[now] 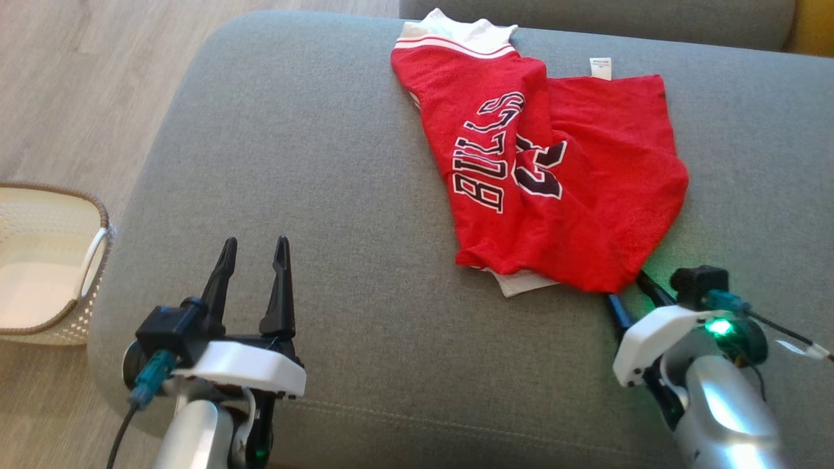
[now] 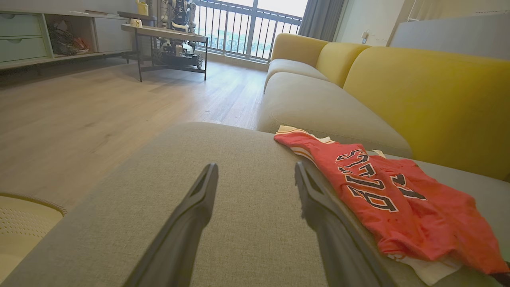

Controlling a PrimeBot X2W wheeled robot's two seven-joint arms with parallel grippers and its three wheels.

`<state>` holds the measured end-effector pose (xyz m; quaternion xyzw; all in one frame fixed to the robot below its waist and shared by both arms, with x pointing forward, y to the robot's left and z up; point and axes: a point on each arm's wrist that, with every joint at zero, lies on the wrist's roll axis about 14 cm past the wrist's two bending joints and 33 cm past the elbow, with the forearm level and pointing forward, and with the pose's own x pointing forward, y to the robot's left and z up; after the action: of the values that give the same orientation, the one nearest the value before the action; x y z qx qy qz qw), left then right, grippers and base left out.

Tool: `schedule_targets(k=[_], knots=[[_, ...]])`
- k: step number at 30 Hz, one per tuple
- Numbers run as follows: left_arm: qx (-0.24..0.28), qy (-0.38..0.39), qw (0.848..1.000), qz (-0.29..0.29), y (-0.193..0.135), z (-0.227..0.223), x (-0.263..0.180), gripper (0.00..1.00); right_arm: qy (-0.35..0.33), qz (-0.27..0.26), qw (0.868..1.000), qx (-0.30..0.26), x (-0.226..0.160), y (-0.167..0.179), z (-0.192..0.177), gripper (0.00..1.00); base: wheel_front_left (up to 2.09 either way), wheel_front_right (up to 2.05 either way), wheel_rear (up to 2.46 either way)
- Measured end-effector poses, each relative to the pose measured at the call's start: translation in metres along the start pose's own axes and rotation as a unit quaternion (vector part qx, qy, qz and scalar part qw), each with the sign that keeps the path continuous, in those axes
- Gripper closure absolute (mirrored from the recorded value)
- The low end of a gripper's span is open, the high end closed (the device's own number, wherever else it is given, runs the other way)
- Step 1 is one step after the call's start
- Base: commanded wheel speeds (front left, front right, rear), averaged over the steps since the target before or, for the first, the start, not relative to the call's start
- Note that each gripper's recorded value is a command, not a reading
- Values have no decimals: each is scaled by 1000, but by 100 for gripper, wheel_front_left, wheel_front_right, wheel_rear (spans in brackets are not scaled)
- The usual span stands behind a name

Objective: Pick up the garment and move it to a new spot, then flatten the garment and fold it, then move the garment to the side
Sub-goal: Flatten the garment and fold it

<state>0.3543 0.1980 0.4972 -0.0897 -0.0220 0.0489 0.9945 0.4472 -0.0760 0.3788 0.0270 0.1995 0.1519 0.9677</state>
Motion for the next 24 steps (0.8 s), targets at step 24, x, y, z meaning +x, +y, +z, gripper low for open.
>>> schedule_targets(k=[24], knots=[[-33,-9,996,-77,-49,4,-15,0,-91,-165,926,-328,-93,-113,113,100,0,0,0]])
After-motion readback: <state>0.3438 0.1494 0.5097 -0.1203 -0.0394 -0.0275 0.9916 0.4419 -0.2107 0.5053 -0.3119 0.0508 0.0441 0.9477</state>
